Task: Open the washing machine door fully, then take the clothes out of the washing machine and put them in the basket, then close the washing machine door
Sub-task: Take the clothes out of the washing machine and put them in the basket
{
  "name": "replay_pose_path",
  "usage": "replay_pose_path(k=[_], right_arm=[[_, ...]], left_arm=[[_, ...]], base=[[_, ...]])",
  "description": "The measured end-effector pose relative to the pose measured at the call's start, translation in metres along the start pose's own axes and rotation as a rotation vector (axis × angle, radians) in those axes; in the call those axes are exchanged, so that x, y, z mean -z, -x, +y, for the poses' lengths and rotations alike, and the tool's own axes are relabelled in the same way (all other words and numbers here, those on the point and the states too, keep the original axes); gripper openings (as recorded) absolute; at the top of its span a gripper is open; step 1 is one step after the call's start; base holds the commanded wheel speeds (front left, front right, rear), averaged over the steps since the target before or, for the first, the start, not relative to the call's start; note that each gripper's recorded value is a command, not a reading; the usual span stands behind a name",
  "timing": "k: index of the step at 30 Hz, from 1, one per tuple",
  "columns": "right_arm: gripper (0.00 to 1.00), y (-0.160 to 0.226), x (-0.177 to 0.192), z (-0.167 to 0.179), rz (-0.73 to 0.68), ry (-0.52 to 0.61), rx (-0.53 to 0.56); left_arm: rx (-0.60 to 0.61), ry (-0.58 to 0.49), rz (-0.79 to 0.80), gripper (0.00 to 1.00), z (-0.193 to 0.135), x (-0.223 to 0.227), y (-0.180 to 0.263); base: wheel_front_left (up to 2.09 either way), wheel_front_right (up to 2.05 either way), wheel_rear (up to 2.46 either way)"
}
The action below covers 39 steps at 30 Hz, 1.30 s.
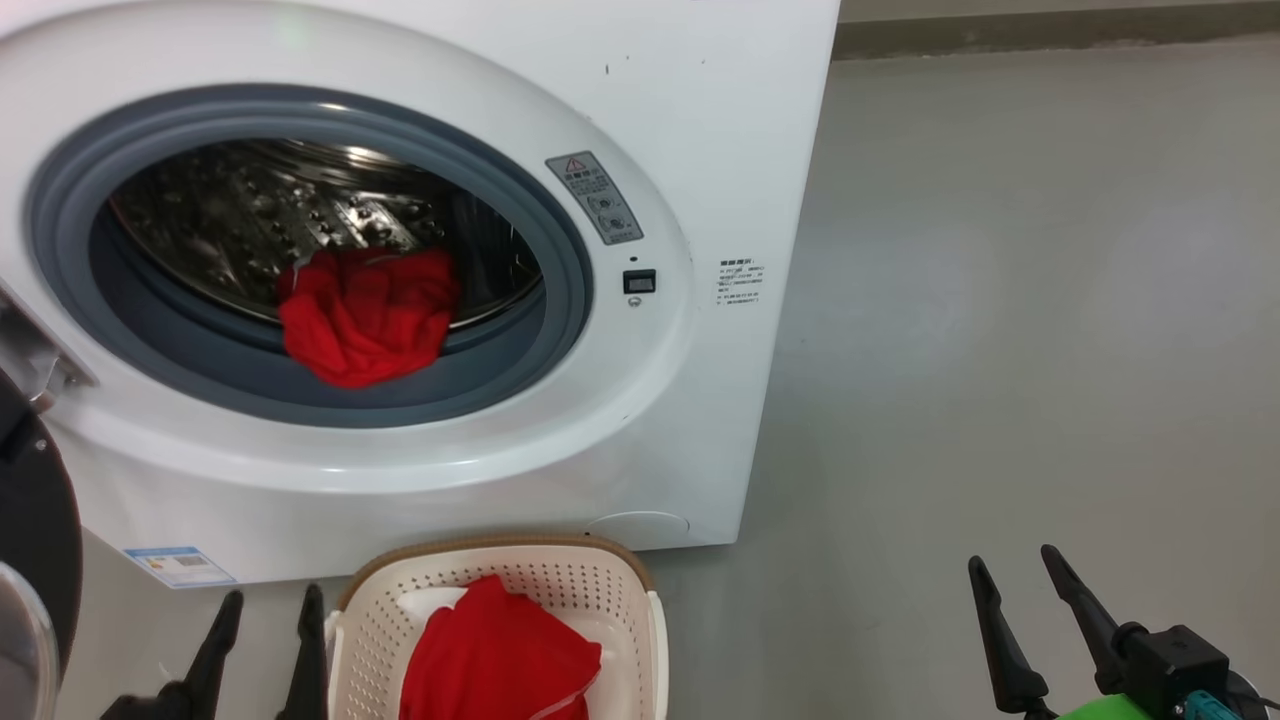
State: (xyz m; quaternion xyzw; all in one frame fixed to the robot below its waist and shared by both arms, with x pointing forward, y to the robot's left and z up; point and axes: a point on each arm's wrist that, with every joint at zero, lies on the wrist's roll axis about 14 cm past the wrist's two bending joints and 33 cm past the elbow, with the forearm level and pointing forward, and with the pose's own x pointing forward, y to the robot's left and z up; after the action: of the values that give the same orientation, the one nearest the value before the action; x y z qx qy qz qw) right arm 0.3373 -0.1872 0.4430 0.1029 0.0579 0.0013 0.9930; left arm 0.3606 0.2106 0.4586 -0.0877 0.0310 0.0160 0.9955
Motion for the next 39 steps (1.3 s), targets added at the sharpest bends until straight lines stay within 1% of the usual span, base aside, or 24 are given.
replay_pose_path(k=[5, 9, 20, 24, 27, 33, 39], right_arm=[[1.00, -0.004, 0.007, -0.001, 0.024, -0.004, 0.005], [1.00, -0.018, 0.006, 0.002, 0.020, -0.005, -0.001], [1.00, -0.053, 0.015, 0.008, 0.043, -0.018, -0.022], [1.00, -0.064, 0.019, 0.008, 0.052, -0.022, -0.022], [1.00, -0.073, 0.022, 0.010, 0.056, -0.024, -0.030], [1.00, -0.085, 0.029, 0.005, 0.068, -0.023, -0.020], [1.00, -0.095, 0.034, 0.000, 0.075, -0.030, -0.006]], left_arm=[[0.020, -0.019, 0.035, 1.00, -0.004, 0.009, -0.024], [0.041, -0.071, 0.046, 1.00, -0.005, 0.007, -0.053], [0.161, -0.298, 0.122, 1.00, -0.028, 0.017, -0.140], [0.199, -0.388, 0.164, 1.00, -0.033, 0.023, -0.168], [0.206, -0.426, 0.204, 1.00, -0.032, 0.031, -0.185], [0.204, -0.474, 0.290, 1.00, -0.025, 0.050, -0.212], [0.189, -0.480, 0.355, 1.00, -0.020, 0.064, -0.234]], base=[[0.00, 0.00, 0.00], [0.00, 0.00, 0.00], [0.00, 0.00, 0.00], [0.00, 0.00, 0.00], [0.00, 0.00, 0.00], [0.00, 0.00, 0.00], [0.00, 0.00, 0.00]])
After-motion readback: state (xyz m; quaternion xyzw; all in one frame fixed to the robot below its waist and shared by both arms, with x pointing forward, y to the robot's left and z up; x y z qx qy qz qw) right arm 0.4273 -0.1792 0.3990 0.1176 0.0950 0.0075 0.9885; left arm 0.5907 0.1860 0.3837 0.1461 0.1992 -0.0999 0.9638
